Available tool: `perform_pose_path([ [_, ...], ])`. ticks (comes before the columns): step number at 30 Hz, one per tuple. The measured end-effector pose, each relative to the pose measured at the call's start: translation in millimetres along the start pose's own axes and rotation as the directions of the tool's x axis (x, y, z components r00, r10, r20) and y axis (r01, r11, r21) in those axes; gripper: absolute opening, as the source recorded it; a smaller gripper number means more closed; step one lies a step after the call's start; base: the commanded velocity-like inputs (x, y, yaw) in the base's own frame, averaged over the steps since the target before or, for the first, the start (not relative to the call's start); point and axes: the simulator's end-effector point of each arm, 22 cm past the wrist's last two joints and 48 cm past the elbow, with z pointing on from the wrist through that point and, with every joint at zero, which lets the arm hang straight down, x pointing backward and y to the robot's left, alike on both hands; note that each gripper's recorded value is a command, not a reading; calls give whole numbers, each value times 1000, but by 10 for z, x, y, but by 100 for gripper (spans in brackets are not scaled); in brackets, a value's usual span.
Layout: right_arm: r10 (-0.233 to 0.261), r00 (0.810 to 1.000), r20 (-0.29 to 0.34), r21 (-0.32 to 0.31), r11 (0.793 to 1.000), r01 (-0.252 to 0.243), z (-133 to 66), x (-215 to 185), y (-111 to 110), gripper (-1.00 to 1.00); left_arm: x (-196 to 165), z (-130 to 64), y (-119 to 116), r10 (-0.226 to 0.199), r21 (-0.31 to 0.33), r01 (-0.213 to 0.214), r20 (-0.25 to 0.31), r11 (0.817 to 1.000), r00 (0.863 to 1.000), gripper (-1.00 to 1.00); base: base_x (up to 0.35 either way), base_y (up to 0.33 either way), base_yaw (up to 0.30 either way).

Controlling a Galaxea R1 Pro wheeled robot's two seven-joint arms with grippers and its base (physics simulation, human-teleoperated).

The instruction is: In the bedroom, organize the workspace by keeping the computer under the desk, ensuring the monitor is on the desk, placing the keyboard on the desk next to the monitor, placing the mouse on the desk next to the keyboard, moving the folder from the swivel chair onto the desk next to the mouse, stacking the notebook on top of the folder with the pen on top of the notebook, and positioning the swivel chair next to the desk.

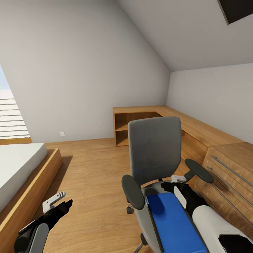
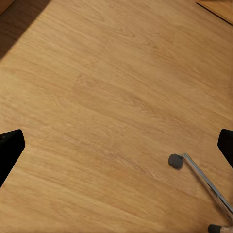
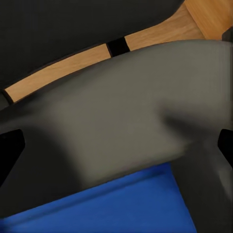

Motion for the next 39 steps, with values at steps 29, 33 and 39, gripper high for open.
perform_pose_path([
  [29, 1, 1000, -1, 6, 1000, -1, 161, 215, -68, 100, 214, 138, 108, -2, -1, 2, 0, 1000, 1000, 100, 0, 0, 0],
  [33, 1, 1000, -1, 6, 1000, -1, 161, 214, -68, 100, 213, 138, 109, -1, -1, 1, 0, 1000, 1000, 100, 0, 0, 0],
  [39, 1, 1000, -1, 6, 1000, -1, 161, 218, -68, 100, 215, 138, 99, 1, 1, -1, -1, 1000, 1000, 100, 0, 0, 0],
])
